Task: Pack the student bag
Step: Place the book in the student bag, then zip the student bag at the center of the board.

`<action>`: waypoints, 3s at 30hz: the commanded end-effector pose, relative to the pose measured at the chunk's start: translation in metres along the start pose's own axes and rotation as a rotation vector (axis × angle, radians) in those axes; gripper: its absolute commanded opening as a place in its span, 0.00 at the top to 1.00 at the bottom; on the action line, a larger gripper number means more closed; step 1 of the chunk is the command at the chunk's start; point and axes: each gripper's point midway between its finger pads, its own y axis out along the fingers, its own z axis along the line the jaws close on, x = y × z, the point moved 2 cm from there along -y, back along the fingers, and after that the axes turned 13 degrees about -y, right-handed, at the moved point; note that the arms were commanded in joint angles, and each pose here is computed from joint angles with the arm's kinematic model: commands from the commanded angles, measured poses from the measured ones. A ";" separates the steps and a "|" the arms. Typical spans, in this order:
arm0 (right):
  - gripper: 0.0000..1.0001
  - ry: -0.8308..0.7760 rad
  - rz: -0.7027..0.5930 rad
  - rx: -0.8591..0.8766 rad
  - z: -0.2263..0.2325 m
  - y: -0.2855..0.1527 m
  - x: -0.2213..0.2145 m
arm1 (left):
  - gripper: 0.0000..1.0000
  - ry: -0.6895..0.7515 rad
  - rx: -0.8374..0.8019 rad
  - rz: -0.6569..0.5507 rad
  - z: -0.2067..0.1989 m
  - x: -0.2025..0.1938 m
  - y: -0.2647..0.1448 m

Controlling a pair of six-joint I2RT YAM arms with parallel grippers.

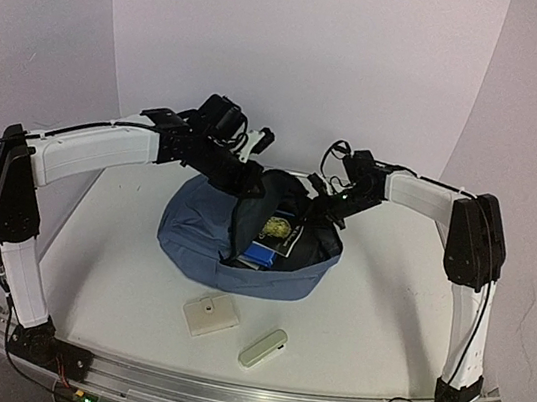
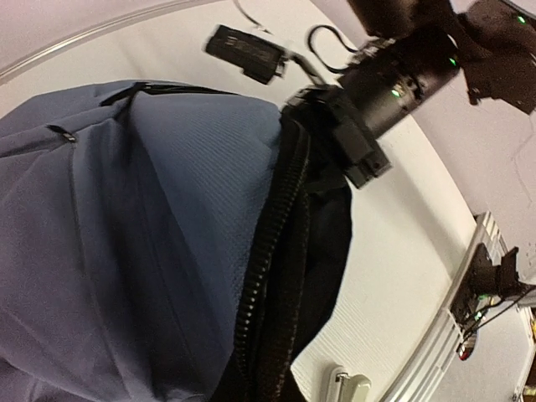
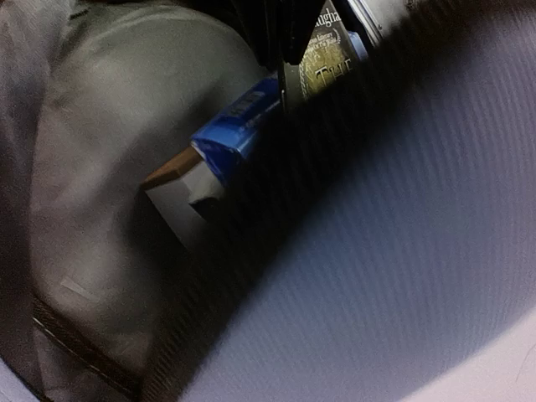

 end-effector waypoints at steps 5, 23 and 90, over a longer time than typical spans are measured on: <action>0.52 -0.015 -0.114 -0.058 -0.004 -0.042 0.025 | 0.37 0.051 -0.103 -0.028 -0.032 -0.011 -0.022; 0.17 0.053 -0.092 -0.213 -0.076 -0.065 0.001 | 0.16 -0.474 0.253 -0.112 0.105 -0.078 -0.040; 0.63 -0.646 0.159 -0.286 0.145 0.105 -0.025 | 0.13 -0.773 0.269 -0.252 0.172 -0.087 -0.049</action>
